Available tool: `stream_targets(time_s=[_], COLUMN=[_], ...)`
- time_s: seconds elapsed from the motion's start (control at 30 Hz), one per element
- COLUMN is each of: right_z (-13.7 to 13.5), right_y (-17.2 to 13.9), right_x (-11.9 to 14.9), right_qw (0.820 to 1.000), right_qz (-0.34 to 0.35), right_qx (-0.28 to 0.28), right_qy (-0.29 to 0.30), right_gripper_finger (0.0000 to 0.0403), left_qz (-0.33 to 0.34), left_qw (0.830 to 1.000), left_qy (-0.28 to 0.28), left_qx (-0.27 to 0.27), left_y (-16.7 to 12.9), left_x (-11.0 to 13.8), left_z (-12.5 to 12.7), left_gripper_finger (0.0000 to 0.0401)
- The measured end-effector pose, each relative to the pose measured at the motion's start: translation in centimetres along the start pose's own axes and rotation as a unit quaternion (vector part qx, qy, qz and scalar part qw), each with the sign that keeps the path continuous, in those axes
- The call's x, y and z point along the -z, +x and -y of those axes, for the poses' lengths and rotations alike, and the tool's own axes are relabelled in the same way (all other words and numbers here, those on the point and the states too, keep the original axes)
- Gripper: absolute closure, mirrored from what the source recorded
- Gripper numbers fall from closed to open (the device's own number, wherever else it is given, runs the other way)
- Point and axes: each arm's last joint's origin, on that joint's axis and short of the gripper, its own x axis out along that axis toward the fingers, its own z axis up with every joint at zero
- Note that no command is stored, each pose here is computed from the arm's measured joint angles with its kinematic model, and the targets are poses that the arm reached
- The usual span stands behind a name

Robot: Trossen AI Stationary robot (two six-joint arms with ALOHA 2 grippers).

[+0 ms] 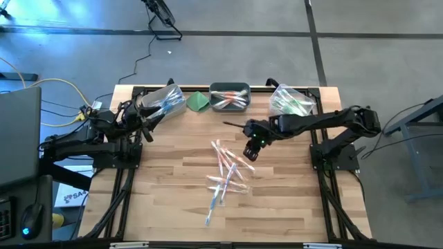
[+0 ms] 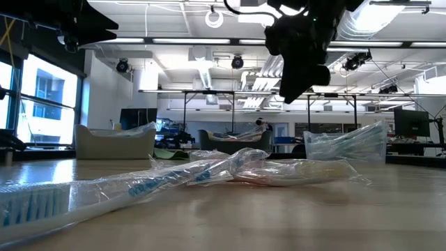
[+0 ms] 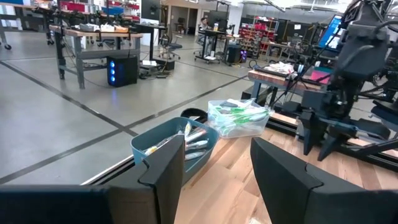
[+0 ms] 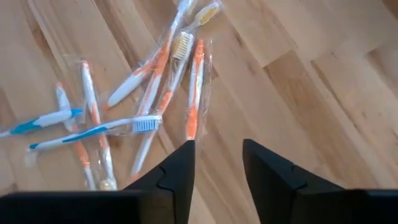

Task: Pick & Place Toothbrushes
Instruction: Put the orange toothbrush into the blue bin

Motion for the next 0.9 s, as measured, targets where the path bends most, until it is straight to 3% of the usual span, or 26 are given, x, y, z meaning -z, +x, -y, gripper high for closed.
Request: stream_targets(time_s=[0.6, 0.77, 0.9], right_z=[-1.5, -2.5, -3.5], right_y=[4.3, 4.7, 4.5], right_x=[5.8, 7.0, 7.5], right_qw=[0.999, 0.997, 0.994], right_qz=[0.036, 0.055, 0.084], right_qx=[-0.019, -0.05, -0.045], right_qy=[0.031, -0.016, -0.053], right_gripper_finger=[0.027, 0.0269, 0.0269], left_qz=[0.0, 0.0, 0.0], left_qw=[1.0, 0.999, 0.999], left_qy=[-0.028, -0.05, -0.051], left_qx=[0.0, 0.0, 0.0], left_y=[0.0, 0.0, 0.0], left_x=[0.0, 0.0, 0.0], left_z=[0.0, 0.0, 0.0], left_gripper_finger=[0.0222, 0.0222, 0.0222])
